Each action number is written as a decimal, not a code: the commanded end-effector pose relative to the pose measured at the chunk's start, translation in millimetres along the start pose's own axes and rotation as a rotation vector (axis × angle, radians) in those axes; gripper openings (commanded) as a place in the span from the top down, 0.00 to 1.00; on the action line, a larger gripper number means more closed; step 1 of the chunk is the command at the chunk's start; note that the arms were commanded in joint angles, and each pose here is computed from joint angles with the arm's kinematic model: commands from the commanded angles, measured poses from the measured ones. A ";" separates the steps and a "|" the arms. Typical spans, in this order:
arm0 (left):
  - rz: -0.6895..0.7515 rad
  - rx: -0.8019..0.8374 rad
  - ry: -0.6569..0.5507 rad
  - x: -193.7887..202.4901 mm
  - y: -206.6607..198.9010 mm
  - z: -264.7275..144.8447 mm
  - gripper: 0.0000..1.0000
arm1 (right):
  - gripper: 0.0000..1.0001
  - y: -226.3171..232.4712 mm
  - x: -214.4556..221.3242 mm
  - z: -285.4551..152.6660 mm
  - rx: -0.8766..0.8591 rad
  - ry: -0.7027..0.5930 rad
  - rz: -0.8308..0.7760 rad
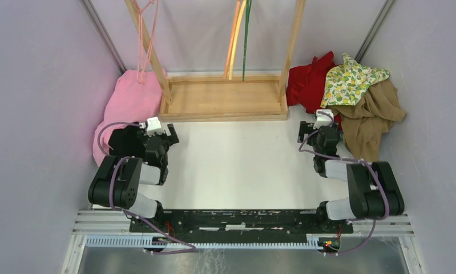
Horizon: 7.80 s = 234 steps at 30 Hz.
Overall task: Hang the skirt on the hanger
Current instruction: Pick up the skirt from the bin, then place the skirt at the center of the board, then flatten out the skirt at the center of the board.
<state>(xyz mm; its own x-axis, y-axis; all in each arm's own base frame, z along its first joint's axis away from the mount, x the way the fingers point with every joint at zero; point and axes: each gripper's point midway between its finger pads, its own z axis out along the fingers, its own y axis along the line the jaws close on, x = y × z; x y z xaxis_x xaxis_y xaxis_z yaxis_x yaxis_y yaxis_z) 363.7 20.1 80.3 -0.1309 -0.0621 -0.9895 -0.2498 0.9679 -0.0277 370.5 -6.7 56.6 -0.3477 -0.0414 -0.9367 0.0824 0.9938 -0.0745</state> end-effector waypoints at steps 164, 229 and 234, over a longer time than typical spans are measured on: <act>-0.329 0.578 0.471 -134.4 -142.5 -160.8 0.00 | 0.75 347.1 -171.6 -286.0 -1.167 0.466 0.068; -0.231 0.497 0.625 -48.7 -209.8 -85.2 0.97 | 0.81 210.6 -106.5 -60.7 -0.655 0.538 0.170; -0.272 0.559 0.497 -122.0 -204.5 -103.8 0.97 | 0.91 200.5 -163.6 -102.4 -0.713 0.396 0.184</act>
<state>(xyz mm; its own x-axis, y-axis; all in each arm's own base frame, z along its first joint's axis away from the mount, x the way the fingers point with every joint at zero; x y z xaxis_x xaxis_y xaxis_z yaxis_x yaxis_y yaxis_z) 332.0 -198.9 151.0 -0.6830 -0.2783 -0.6754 0.0854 0.8878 -0.4522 356.8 210.2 163.0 -0.7949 0.0124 -0.6066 -0.3153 0.8458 0.4305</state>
